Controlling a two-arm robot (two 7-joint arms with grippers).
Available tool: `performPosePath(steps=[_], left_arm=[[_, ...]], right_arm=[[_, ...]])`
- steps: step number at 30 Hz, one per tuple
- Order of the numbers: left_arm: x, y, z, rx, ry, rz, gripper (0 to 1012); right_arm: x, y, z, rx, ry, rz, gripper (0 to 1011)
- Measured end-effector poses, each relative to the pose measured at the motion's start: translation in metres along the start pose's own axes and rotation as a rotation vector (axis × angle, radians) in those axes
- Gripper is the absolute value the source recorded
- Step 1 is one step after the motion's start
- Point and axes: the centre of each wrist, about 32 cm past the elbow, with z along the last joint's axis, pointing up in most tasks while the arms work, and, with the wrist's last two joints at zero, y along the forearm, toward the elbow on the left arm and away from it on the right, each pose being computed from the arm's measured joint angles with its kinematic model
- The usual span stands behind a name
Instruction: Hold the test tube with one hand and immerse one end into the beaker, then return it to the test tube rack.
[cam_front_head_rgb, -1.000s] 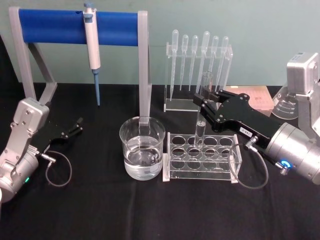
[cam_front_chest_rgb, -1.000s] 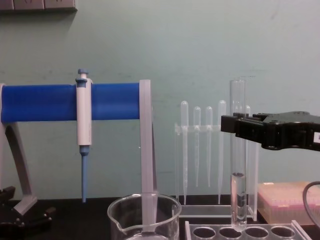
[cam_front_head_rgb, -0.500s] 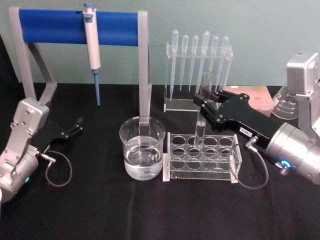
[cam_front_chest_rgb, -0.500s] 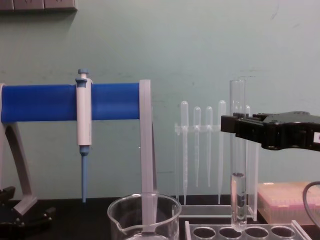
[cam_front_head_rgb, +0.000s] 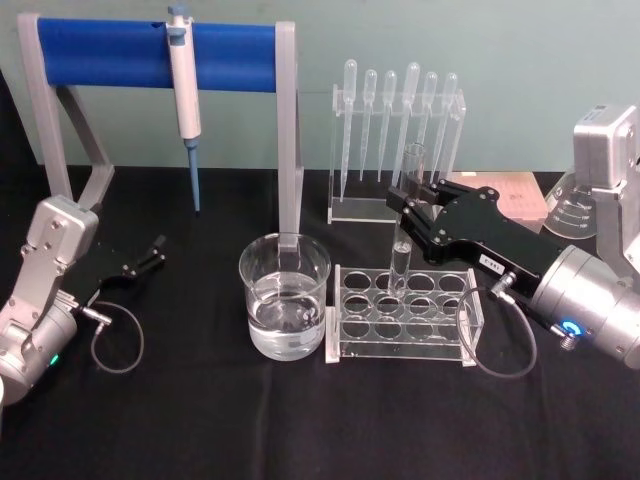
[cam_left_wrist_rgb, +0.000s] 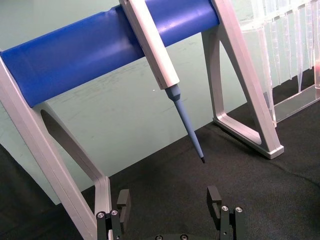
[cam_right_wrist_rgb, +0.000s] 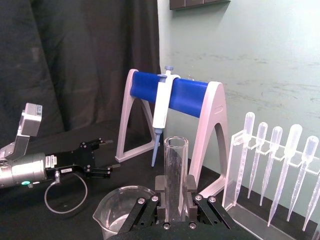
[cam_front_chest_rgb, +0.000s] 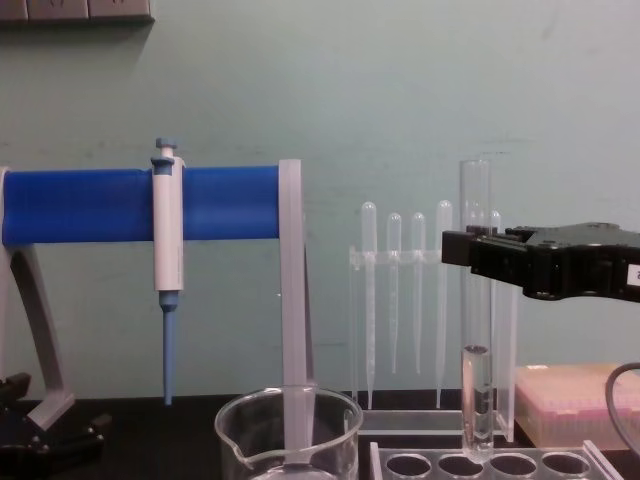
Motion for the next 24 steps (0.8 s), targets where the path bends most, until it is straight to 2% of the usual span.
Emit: performPosePath(steps=[24], left_arm=[[0.0000,0.0000,0.0000,0.000,0.000,0.000,1000]], right_arm=[[0.0000,0.0000,0.0000,0.000,0.000,0.000,224]])
